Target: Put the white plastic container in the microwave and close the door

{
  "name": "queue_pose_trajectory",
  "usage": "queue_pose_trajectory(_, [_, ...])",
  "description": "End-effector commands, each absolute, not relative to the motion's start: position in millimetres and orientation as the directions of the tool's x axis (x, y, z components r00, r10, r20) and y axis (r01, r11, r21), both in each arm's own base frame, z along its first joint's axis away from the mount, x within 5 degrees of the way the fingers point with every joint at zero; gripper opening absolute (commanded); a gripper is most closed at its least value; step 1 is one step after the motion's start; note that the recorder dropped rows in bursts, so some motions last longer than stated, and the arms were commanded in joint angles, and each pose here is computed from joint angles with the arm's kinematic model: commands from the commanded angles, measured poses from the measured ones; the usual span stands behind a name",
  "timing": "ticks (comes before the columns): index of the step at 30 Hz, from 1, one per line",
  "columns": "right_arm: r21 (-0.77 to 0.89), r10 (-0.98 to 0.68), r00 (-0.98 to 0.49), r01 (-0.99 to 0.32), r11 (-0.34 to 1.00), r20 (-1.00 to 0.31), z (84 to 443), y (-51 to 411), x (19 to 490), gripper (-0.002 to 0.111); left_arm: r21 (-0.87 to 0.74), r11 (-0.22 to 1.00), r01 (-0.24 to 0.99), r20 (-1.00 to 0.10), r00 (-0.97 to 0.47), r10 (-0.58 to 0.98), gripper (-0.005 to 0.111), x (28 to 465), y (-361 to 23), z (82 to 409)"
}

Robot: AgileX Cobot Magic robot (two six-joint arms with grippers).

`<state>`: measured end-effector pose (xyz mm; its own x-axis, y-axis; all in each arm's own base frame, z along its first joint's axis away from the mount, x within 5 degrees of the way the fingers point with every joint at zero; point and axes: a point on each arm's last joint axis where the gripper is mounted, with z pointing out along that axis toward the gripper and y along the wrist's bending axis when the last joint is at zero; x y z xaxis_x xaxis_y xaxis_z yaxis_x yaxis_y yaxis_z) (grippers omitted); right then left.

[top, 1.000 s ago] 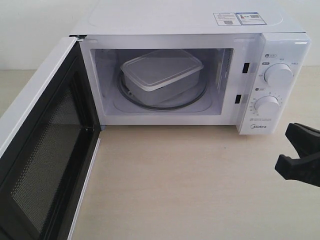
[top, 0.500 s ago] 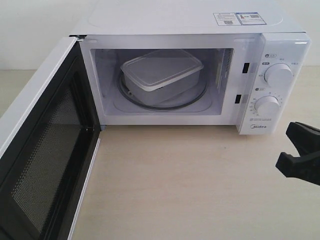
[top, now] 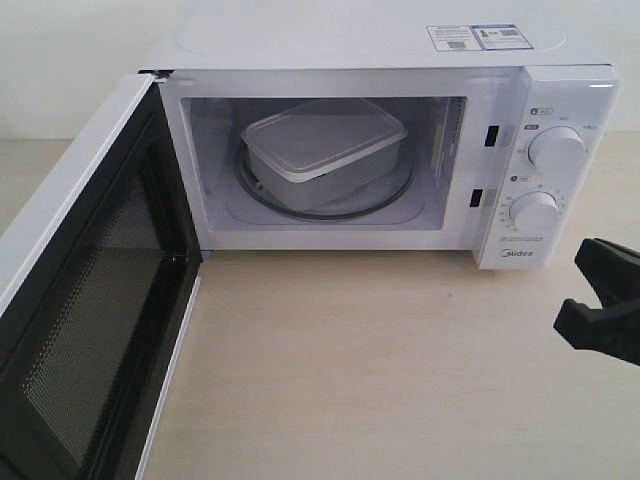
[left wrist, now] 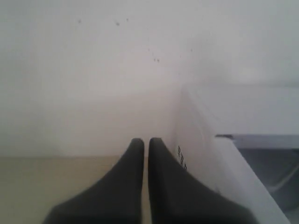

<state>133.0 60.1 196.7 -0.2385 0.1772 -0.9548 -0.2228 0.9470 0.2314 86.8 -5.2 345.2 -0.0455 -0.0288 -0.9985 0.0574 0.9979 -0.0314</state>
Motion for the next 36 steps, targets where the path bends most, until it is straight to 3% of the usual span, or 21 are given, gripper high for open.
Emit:
queue_pose_trajectory(1, [0.232, 0.18, -0.232, -0.219, 0.948, -0.956, 196.3, 58.9, 132.3, 0.0, -0.048, 0.996, 0.069, -0.946, -0.325, -0.023, 0.004, 100.9, -7.8, 349.4])
queue_pose_trajectory(7, [0.233, 0.182, -0.233, -0.217, 0.948, -0.955, 196.2, 58.8, 132.4, 0.0, -0.079, 0.992, 0.096, -0.771, -0.637, 0.0, 0.004, 117.4, -12.9, 358.0])
queue_pose_trajectory(11, [0.233, 0.182, -0.233, -0.217, 0.948, -0.955, 196.2, 58.8, 132.4, 0.0, -0.161, 0.968, 0.194, -0.648, -0.76, 0.045, 0.004, 129.2, -25.0, 349.3])
queue_pose_trajectory(17, [0.233, 0.182, -0.233, -0.217, 0.948, -0.955, 196.2, 58.8, 132.4, 0.0, -0.341, 0.858, 0.383, -0.571, -0.81, 0.135, 0.004, 146.7, -48.5, 338.6])
queue_pose_trajectory(23, [0.234, 0.179, -0.245, -0.219, 0.947, -0.953, 195.2, 59.2, 132.0, 0.0, -0.359, 0.858, 0.366, -0.504, -0.85, 0.152, 0.004, 164.6, -48.8, 325.0])
queue_pose_trajectory(36, [0.228, 0.203, -0.136, -0.202, 0.953, -0.97, 204.6, 55.6, 134.3, 0.0, -0.441, 0.793, 0.42, -0.502, -0.848, 0.17, 0.004, 185.5, -58.3, 314.8])
